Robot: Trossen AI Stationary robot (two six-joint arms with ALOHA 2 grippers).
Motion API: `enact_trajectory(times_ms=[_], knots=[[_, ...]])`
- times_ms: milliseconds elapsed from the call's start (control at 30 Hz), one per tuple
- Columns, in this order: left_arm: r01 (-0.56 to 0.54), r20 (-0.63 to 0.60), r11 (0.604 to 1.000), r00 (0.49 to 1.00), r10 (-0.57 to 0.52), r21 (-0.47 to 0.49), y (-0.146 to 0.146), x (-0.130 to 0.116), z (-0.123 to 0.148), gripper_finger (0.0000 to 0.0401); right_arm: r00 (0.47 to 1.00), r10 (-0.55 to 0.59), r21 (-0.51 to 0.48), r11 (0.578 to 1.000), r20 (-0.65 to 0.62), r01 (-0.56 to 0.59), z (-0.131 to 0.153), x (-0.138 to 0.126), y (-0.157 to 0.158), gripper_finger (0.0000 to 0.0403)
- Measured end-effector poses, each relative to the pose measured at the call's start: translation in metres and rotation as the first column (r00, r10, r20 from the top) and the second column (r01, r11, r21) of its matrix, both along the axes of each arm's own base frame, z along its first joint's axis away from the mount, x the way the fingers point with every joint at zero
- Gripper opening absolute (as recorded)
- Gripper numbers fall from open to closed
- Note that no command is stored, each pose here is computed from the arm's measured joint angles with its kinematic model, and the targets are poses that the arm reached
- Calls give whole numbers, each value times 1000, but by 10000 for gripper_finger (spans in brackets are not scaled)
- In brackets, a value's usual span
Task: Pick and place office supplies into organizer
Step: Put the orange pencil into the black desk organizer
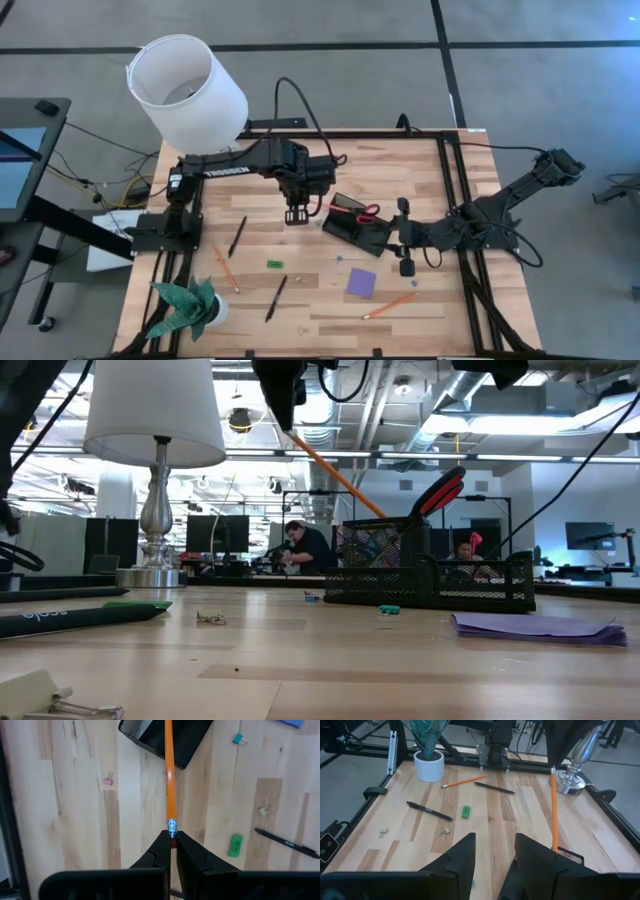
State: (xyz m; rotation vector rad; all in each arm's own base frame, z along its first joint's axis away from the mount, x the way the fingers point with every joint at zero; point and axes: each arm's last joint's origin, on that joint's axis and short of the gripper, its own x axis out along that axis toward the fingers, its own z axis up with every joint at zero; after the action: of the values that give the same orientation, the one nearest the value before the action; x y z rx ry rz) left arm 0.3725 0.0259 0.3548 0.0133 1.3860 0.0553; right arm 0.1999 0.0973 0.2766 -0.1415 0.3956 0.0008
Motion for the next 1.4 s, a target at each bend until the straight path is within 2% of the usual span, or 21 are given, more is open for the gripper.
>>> enact_trajectory(times_ms=[100, 200, 400, 633, 767, 933, 1200, 1400], knots=[[9, 2, 999, 1000, -9, -30, 0, 0, 0, 0, 1000, 0, 1, 1000, -1, 0, 0, 0, 0, 134], [76, 5, 996, 997, -76, -49, -1, 0, 0, 0, 1000, 0, -1, 1000, -2, 0, 0, 0, 0, 133], [202, -23, 977, 979, -201, 64, 11, -1, 0, 0, 1000, 0, -4, 1000, -9, 0, -2, 1, 1, 134], [278, -55, 954, 960, -273, 115, 36, -4, 0, 0, 1000, 0, -4, 1000, -8, 0, -2, 1, 1, 133], [371, -74, 922, 928, -365, 114, 41, -3, -3, 0, 1000, 0, -4, 1000, -7, 0, -2, 1, 1, 134], [395, -137, 902, 917, -376, 172, 44, 1, -9, 0, 1000, 0, -6, 1000, -9, 0, -2, 1, 1, 133], [457, -192, 873, 884, -426, 170, 44, 10, -22, 0, 1000, 0, -5, 1000, -7, 0, -2, 1, 1, 133], [475, -203, 866, 873, -443, 154, 45, 10, -26, 0, 1000, 2, -11, 1000, -5, -2, -2, 1, 1, 134]])
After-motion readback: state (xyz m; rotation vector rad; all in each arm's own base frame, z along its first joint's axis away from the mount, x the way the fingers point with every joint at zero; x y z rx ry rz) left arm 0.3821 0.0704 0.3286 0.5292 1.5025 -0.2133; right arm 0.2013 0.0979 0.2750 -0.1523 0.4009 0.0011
